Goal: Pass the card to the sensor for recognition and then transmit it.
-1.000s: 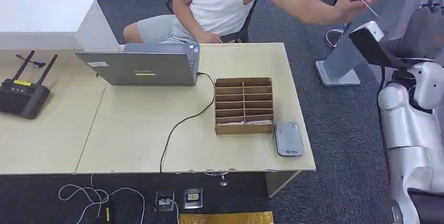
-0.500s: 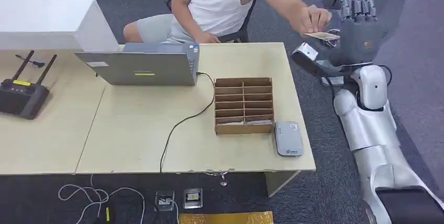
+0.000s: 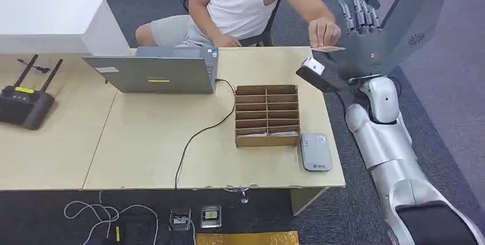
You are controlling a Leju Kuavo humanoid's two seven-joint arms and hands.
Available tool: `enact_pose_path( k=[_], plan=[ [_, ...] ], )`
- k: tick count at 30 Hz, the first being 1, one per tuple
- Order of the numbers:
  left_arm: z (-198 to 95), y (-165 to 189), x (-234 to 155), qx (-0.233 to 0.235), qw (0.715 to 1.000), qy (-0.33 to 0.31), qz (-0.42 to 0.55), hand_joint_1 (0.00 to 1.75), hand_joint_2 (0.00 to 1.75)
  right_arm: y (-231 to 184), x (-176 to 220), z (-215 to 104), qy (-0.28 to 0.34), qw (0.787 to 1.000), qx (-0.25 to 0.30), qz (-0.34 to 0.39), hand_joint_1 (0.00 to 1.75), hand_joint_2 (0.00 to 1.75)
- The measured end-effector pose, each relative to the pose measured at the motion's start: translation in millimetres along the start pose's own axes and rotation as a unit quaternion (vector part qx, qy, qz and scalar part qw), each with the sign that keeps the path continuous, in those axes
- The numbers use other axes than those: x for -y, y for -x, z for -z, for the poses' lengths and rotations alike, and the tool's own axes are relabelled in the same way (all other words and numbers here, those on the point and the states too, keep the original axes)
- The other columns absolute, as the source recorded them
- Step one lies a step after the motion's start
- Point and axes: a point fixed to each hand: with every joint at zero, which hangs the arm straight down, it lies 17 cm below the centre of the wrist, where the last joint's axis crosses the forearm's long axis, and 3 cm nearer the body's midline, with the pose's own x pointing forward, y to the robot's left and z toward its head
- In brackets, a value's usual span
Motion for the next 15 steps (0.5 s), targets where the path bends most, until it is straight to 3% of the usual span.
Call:
enact_pose_path(
  k=[2, 3, 5, 10, 15],
  plan=[
    [0, 0, -1, 0.000, 1.000, -0.001, 0.000, 0.00, 0.00, 1, -4, -2, -0.007, 1.000, -0.006, 0.011, 0.54, 1.75],
    [0, 0, -1, 0.000, 1.000, -0.002, 0.000, 0.00, 0.00, 0, -6, -2, -0.011, 1.000, -0.007, 0.017, 1.52, 1.75],
    [0, 0, -1, 0.000, 1.000, -0.001, 0.002, 0.00, 0.00, -3, -15, -4, -0.030, 0.999, -0.008, 0.039, 1.75, 1.75],
    [0, 3, -2, -0.004, 1.000, 0.003, 0.002, 0.00, 0.00, -17, -40, -12, -0.090, 0.992, -0.001, 0.085, 1.75, 1.75],
    [0, 5, -4, -0.006, 1.000, 0.001, 0.003, 0.00, 0.00, -27, -48, -15, -0.105, 0.990, 0.002, 0.097, 1.75, 1.75]
  ],
)
